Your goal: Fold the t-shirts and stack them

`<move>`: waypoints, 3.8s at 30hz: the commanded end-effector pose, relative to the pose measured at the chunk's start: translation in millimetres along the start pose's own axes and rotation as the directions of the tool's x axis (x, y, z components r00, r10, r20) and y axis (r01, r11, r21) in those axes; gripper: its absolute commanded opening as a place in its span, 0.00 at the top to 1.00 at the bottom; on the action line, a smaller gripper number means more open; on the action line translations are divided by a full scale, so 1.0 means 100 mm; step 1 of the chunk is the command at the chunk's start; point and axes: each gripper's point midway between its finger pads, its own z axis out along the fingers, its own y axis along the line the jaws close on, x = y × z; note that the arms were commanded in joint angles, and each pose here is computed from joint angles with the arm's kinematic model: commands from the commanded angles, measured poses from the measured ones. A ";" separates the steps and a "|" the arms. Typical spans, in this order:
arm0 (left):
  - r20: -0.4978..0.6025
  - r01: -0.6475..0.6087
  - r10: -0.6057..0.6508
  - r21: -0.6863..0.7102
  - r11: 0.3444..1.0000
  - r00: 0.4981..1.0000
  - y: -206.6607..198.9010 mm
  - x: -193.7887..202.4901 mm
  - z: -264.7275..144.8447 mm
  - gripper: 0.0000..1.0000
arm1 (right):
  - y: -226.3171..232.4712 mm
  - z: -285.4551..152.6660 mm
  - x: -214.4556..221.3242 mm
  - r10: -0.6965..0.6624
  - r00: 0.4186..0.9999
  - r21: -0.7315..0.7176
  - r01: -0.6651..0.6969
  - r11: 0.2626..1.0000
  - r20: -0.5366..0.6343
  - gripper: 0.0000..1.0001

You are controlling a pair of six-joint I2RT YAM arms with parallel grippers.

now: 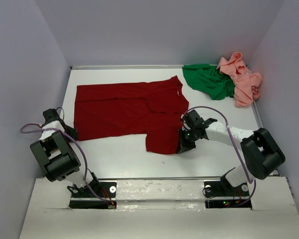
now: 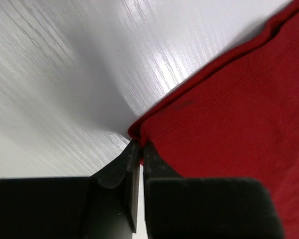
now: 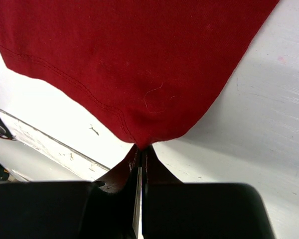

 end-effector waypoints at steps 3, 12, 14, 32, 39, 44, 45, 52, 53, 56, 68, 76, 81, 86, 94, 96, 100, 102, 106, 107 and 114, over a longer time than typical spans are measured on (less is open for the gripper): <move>-0.001 0.012 -0.012 0.013 1.000 1.000 0.00 0.01 -0.03 1.00 | 0.08 -0.05 -0.09 -0.029 0.999 -0.007 0.030 1.000 0.027 1.00; 0.022 0.006 -0.006 0.031 1.000 1.000 -0.04 -0.03 -0.18 1.00 | 0.35 -0.41 -0.39 -0.059 0.989 -0.010 0.061 0.998 0.137 1.00; 0.031 0.002 -0.003 0.031 1.000 1.000 -0.06 -0.07 -0.23 1.00 | 0.38 -0.49 -0.45 -0.078 0.985 0.006 0.078 0.997 0.154 1.00; 0.054 0.032 -0.037 0.091 0.995 0.998 -0.39 -0.40 -0.36 1.00 | 0.46 -0.98 -1.49 -0.095 0.949 -0.011 0.103 0.995 0.300 1.00; 0.048 0.037 -0.042 0.111 0.993 0.998 -0.55 -0.43 -0.36 1.00 | 0.54 -1.09 -1.90 -0.110 0.935 -0.023 0.125 0.992 0.336 1.00; 0.057 -0.007 0.001 0.115 0.993 0.998 -0.77 -0.50 -0.37 1.00 | 0.58 -1.16 -2.13 -0.115 0.924 -0.028 0.134 0.991 0.365 1.00; 0.061 -0.022 0.015 0.103 0.994 0.998 -0.80 -0.52 -0.36 1.00 | 0.59 -1.16 -2.16 -0.116 0.923 -0.028 0.135 0.990 0.366 1.00; 0.083 -0.038 0.029 0.107 0.994 0.996 -1.07 -0.63 -0.41 1.00 | 0.52 -1.18 -2.39 -0.109 0.915 -0.024 0.128 0.991 0.387 1.00; 0.090 -0.037 0.027 0.114 0.993 0.996 -1.12 -0.67 -0.42 1.00 | 0.50 -1.21 -2.46 -0.105 0.912 -0.024 0.125 0.992 0.398 1.00; 0.090 -0.036 0.027 0.110 0.993 0.996 -1.18 -0.75 -0.40 1.00 | 0.46 -1.18 -2.54 -0.106 0.914 -0.020 0.123 0.992 0.392 1.00; 0.084 -0.022 0.013 0.105 0.994 0.996 -1.29 -0.87 -0.31 1.00 | 0.35 -1.25 -2.92 -0.094 0.904 -0.024 0.115 0.993 0.416 1.00; 0.083 -0.010 0.001 0.107 0.994 0.997 -1.38 -0.96 -0.26 1.00 | 0.37 -1.32 -3.16 -0.096 0.887 -0.018 0.117 0.993 0.451 1.00; 0.088 -0.010 0.001 0.109 0.994 0.996 -1.43 -1.01 -0.25 1.00 | 0.33 -1.28 -3.31 -0.087 0.885 -0.019 0.108 0.994 0.458 1.00; 0.079 -0.009 0.001 0.098 0.995 0.997 -1.45 -1.04 -0.17 1.00 | 0.31 -1.29 -3.45 -0.075 0.877 -0.024 0.099 0.995 0.474 1.00; 0.078 -0.010 0.002 0.100 0.995 0.997 -1.53 -1.10 -0.12 1.00 | 0.20 -1.34 -3.64 -0.053 0.862 -0.032 0.079 0.996 0.504 1.00; 0.079 -0.016 0.008 0.099 0.995 0.997 -1.56 -1.11 -0.10 1.00 | 0.18 -1.31 -3.67 -0.052 0.864 -0.033 0.079 0.996 0.501 1.00; 0.085 -0.021 0.012 0.101 0.995 0.996 -1.61 -1.13 -0.09 1.00 | 0.14 -1.30 -3.71 -0.046 0.863 -0.038 0.075 0.996 0.504 1.00; 0.086 -0.027 0.018 0.102 0.994 0.996 -1.65 -1.14 -0.07 1.00 | 0.13 -1.28 -3.72 -0.047 0.862 -0.037 0.076 0.996 0.504 1.00; 0.090 -0.042 0.033 0.100 0.994 0.995 -1.72 -1.16 -0.05 1.00 | 0.13 -1.25 -3.75 -0.049 0.862 -0.043 0.082 0.996 0.504 1.00; 0.082 -0.046 0.038 0.097 0.994 0.996 -1.73 -1.14 -0.02 1.00 | 0.13 -1.24 -3.76 -0.049 0.862 -0.046 0.084 0.995 0.504 1.00; 0.097 -0.054 0.044 0.104 0.993 0.994 -1.86 -1.22 -0.05 1.00 | 0.10 -1.18 -3.79 -0.044 0.864 -0.048 0.078 0.996 0.502 1.00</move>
